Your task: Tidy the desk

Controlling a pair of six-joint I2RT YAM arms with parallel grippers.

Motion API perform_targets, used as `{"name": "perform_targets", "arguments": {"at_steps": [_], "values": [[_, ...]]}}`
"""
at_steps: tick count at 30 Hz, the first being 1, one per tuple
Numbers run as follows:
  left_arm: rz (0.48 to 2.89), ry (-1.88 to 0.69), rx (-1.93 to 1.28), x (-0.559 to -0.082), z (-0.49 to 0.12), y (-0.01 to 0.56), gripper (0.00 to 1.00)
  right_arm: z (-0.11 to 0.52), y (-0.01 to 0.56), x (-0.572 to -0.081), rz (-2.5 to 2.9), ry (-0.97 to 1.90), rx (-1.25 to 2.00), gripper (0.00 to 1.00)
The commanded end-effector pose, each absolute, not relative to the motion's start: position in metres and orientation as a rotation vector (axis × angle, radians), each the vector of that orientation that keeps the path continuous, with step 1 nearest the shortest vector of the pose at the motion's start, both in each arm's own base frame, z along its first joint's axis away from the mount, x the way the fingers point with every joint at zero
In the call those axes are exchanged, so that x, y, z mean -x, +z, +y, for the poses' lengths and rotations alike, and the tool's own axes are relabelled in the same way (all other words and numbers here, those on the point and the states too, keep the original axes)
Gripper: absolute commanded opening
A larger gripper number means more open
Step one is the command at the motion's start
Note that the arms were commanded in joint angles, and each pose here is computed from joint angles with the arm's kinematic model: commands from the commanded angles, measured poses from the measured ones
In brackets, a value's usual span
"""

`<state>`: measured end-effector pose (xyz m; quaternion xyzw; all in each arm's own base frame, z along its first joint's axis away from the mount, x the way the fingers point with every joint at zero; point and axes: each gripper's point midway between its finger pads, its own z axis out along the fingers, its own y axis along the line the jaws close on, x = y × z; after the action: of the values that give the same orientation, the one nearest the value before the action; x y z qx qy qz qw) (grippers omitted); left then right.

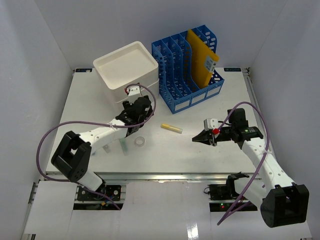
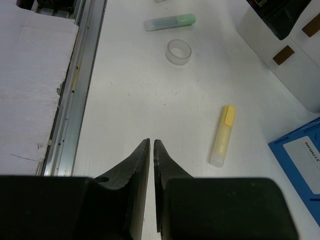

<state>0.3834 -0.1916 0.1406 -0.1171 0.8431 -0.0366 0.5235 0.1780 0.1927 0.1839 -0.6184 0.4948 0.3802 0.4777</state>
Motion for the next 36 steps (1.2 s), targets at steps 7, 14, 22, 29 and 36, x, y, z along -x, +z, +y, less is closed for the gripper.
{"name": "perform_targets", "arguments": {"at_steps": [7, 14, 22, 29, 36], "values": [[1.83, 0.106, 0.388, -0.453, -0.2, 0.168, 0.81, 0.193, 0.184, -0.175, 1.215, 0.963, 1.49, 0.13], [1.85, 0.213, 0.382, -0.469, -0.203, 0.162, 0.76, 0.193, 0.184, -0.176, 1.219, 0.961, 1.49, 0.13], [1.87, 0.285, 0.381, -0.471, -0.192, 0.159, 0.66, 0.192, 0.185, -0.177, 1.221, 0.956, 1.489, 0.13], [1.892, 0.284, 0.397, -0.471, -0.185, 0.156, 0.43, 0.191, 0.184, -0.178, 1.228, 0.956, 1.485, 0.13], [1.912, 0.234, 0.398, -0.466, -0.188, 0.155, 0.09, 0.191, 0.185, -0.179, 1.229, 0.952, 1.481, 0.13]]}}
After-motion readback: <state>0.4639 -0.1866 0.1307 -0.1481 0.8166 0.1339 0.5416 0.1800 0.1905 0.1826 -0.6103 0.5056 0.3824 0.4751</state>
